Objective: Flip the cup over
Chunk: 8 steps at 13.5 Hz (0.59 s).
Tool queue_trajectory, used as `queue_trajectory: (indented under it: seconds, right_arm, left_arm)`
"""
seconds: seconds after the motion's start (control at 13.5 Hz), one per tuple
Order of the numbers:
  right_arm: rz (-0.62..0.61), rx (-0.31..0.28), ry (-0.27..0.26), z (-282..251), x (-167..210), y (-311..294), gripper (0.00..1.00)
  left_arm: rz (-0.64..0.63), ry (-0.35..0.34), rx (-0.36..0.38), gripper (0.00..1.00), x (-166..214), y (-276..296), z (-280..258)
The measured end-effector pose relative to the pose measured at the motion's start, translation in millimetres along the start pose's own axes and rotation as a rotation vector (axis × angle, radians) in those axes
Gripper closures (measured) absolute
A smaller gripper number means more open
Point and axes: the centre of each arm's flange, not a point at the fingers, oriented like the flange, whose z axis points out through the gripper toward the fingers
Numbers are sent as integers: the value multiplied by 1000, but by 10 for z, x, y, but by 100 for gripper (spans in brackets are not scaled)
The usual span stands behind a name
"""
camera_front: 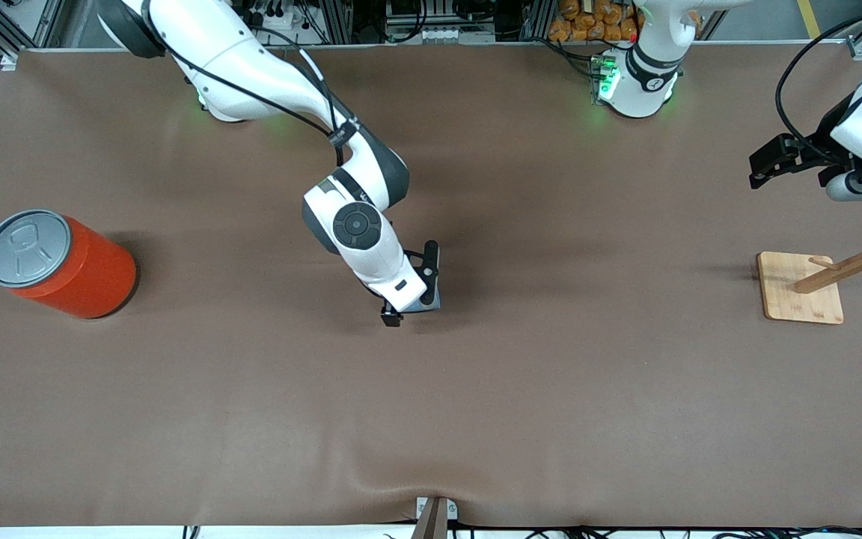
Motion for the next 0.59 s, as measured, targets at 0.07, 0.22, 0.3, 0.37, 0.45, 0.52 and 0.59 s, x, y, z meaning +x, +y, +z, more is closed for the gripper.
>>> queue_trajectory:
  seconds: [0.07, 0.22, 0.3, 0.37, 0.45, 0.52, 0.59]
  right_arm:
    - [53, 3, -10, -143, -11, 17, 0]
    - [160, -13, -11, -495, -112, 129, 0]
    - [224, -30, -1, -698, -212, 232, 0]
    - [300, -53, 14, -916, -372, 381, 0]
    - [374, -76, 31, -1139, -601, 567, 0]
    - [435, -99, 46, -1346, -877, 766, 0]
    - [488, -120, 59, -1540, -1181, 958, 0]
  left_arm:
    - [0, 0, 0, 0, 0, -1, 0]
    - [0, 0, 0, 0, 0, -1, 0]
    - [0, 0, 0, 0, 0, -2, 0]
    - [-1, 0, 0, 0, 0, -3, 0]
    - [-1, 0, 0, 0, 0, -4, 0]
    - [-1, 0, 0, 0, 0, -5, 0]
    - [-1, 0, 0, 0, 1, -5, 0]
